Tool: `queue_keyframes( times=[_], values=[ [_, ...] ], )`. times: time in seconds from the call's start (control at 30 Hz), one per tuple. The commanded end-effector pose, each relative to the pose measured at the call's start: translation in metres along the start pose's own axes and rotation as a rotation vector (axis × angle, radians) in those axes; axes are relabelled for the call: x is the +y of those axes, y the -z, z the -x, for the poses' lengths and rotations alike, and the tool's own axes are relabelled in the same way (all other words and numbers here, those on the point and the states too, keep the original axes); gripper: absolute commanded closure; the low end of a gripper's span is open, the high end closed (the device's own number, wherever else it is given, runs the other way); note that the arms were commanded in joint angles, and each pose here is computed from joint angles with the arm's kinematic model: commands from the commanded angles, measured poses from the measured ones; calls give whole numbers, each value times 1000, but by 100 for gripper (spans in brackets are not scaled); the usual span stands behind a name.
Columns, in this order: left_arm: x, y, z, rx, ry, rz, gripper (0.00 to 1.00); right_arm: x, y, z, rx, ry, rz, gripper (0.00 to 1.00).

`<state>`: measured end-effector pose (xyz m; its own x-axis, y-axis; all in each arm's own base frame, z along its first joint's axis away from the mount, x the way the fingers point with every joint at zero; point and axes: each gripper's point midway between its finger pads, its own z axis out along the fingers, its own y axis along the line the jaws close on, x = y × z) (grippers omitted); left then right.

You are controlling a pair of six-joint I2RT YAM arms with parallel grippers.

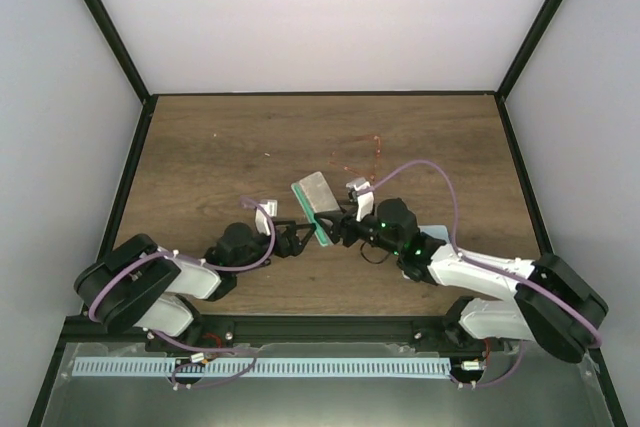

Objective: Organize the sunglasses
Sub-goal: Open the sunglasses case at the center of the board, then place the sunglasses case at the center of the board.

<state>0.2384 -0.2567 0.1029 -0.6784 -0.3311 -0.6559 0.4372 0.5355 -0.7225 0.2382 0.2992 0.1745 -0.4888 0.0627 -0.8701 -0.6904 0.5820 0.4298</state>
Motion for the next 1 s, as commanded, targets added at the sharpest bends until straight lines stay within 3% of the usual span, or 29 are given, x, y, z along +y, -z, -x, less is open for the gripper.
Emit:
queue_keyframes(
  times=[0.0,0.27,0.53,0.73,0.97],
  values=[
    [31,0,3,-32,7,145,0,48,16,38,-113,27,193,64],
    [37,0,0,-25,11,158,0,47,28,37,-126,26,187,64],
    [19,15,3,-28,15,93,0,26,6,24,-63,8,95,63],
    [33,61,32,-152,-22,288,0,-4,-24,9,36,-105,82,64],
    [40,76,30,-120,-26,358,0,-3,-54,-20,144,-246,198,64]
  ],
)
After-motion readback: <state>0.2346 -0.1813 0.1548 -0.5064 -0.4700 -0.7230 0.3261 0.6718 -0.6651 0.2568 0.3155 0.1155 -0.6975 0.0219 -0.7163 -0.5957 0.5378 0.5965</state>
